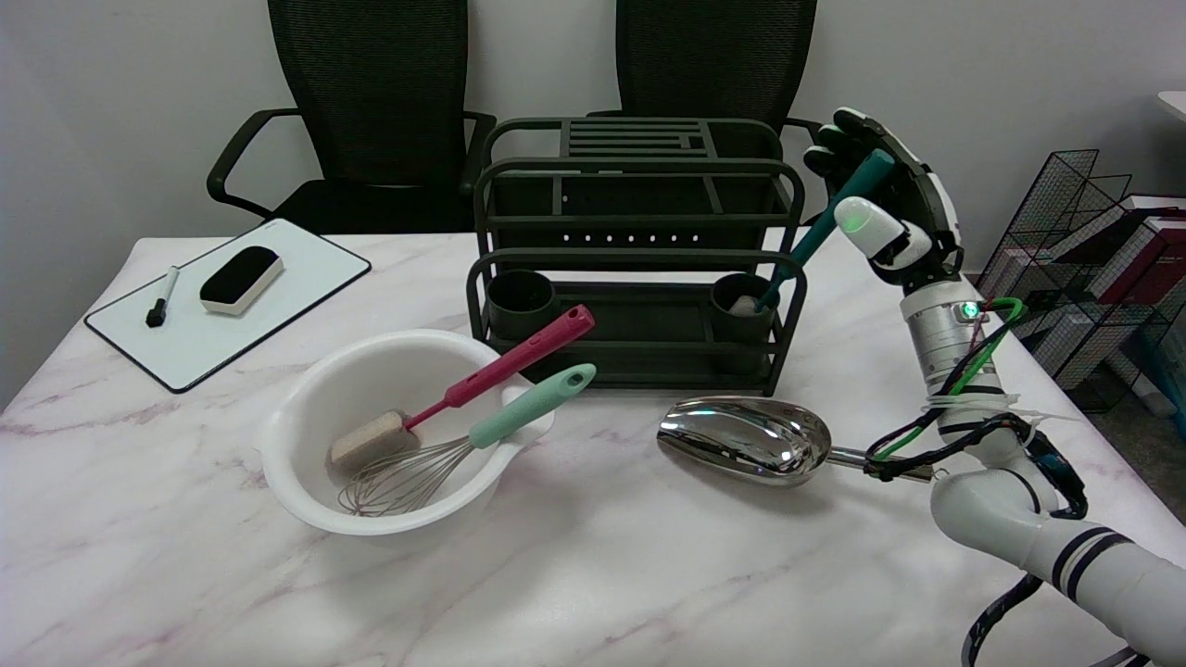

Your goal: Pick up the blue sponge bottle brush.

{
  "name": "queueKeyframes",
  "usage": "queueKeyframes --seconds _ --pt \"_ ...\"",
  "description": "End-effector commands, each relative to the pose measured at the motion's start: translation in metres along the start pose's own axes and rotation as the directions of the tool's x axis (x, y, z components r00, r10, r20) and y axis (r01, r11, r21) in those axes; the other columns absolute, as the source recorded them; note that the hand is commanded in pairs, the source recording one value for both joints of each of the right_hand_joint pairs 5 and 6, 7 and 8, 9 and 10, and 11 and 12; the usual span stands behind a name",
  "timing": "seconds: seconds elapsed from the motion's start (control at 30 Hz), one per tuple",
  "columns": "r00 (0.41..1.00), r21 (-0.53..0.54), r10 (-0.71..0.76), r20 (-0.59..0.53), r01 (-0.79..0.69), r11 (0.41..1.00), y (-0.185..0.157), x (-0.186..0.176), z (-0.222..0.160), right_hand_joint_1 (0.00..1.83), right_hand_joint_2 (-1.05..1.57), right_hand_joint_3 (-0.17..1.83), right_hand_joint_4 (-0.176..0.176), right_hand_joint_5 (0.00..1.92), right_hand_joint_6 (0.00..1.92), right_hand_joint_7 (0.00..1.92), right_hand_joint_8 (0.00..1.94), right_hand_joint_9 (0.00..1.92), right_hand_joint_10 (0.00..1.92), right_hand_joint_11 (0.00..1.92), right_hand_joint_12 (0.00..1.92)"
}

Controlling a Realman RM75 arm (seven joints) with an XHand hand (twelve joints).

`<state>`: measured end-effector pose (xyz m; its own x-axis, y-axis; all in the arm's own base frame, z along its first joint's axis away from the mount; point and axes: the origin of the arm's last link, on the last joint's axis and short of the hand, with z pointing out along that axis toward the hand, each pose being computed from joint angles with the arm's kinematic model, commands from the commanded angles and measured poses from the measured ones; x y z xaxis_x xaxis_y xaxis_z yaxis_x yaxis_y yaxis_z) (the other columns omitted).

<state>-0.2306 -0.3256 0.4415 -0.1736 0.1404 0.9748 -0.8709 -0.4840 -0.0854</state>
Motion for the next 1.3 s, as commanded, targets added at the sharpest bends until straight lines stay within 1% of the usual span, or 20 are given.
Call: queueKeyframes --seconds 0.03,0.07,0.13,0.27,0.4,0.63,0.7,0.83,0.87,0.9,0.93,0.97,1.0,1.13,1.23,1.27,1.3 --pt "1.0 0.004 0.011 0.009 -0.011 1.0 -0.0001 -0.0047 0.0034 1.17 -0.03 0.89 0.0 0.54 0.54 0.69 0.69 0.72 0.72 0.55 0.55" --pt "1.0 0.006 0.012 0.007 -0.012 1.0 -0.0008 -0.0044 0.0039 1.17 -0.01 0.89 0.0 0.55 0.55 0.72 0.72 0.74 0.74 0.57 0.57" --pt "1.0 0.008 0.013 0.007 -0.013 1.0 -0.0012 -0.0045 0.0041 1.18 0.03 0.86 0.0 0.56 0.56 0.79 0.79 0.89 0.89 0.68 0.68" --pt "1.0 0.01 0.013 0.007 -0.013 1.0 -0.0017 -0.0045 0.0047 1.18 0.12 0.81 0.0 0.59 0.59 0.94 0.94 1.1 1.1 0.89 0.89" --pt "1.0 0.01 0.014 0.003 -0.014 1.0 -0.0016 -0.0038 0.0046 1.18 0.14 0.81 0.0 0.61 0.61 0.98 0.98 1.14 1.14 0.95 0.95" --pt "1.0 0.007 0.021 -0.008 -0.021 1.0 -0.0008 -0.0017 0.004 1.18 0.16 0.81 0.0 0.62 0.62 0.99 0.99 1.17 1.17 0.96 0.96" --pt "1.0 0.005 0.019 -0.01 -0.019 1.0 -0.0003 -0.001 0.0037 1.18 0.15 0.82 0.0 0.63 0.63 0.99 0.99 1.14 1.14 0.9 0.9" --pt "1.0 0.004 0.017 -0.012 -0.016 1.0 0.0003 -0.0001 0.0036 1.17 0.08 0.89 0.0 0.64 0.64 0.97 0.97 0.97 0.97 0.65 0.65" --pt "1.0 0.004 0.016 -0.012 -0.016 1.0 0.0003 -0.0001 0.0037 1.16 0.04 0.94 0.0 0.64 0.64 0.96 0.96 0.86 0.86 0.57 0.57" --pt "1.0 0.005 0.017 -0.012 -0.017 1.0 0.0001 -0.0002 0.0041 1.16 0.03 0.96 0.0 0.64 0.64 0.95 0.95 0.8 0.8 0.52 0.52" --pt "1.0 0.006 0.016 -0.013 -0.016 1.0 -0.0002 0.0 0.0043 1.16 0.0 0.98 0.0 0.64 0.64 0.92 0.92 0.69 0.69 0.45 0.45" --pt "1.0 0.007 0.017 -0.013 -0.017 1.0 -0.0005 0.0 0.0048 1.16 -0.01 0.99 0.0 0.64 0.64 0.91 0.91 0.65 0.65 0.42 0.42" --pt "1.0 0.008 0.017 -0.013 -0.017 1.0 -0.0007 -0.0001 0.0052 1.15 -0.02 1.0 0.0 0.64 0.64 0.89 0.89 0.63 0.63 0.32 0.32" --pt "1.0 0.014 0.022 -0.017 -0.022 1.0 -0.0016 0.0003 0.0059 1.14 -0.05 1.03 0.0 0.63 0.63 0.86 0.86 0.59 0.59 0.3 0.3" --pt "1.0 0.022 0.024 -0.015 -0.024 0.999 -0.0031 -0.0004 0.0057 1.14 -0.05 1.03 0.0 0.62 0.62 0.85 0.85 0.61 0.61 0.28 0.28" --pt "1.0 0.025 0.026 -0.015 -0.025 0.999 -0.004 -0.0008 0.0061 1.14 -0.05 1.03 0.0 0.62 0.62 0.85 0.85 0.63 0.63 0.31 0.31" --pt "1.0 0.03 0.028 -0.014 -0.027 0.999 -0.0052 -0.0012 0.0061 1.14 -0.05 1.02 0.0 0.62 0.62 0.85 0.85 0.64 0.64 0.4 0.4"
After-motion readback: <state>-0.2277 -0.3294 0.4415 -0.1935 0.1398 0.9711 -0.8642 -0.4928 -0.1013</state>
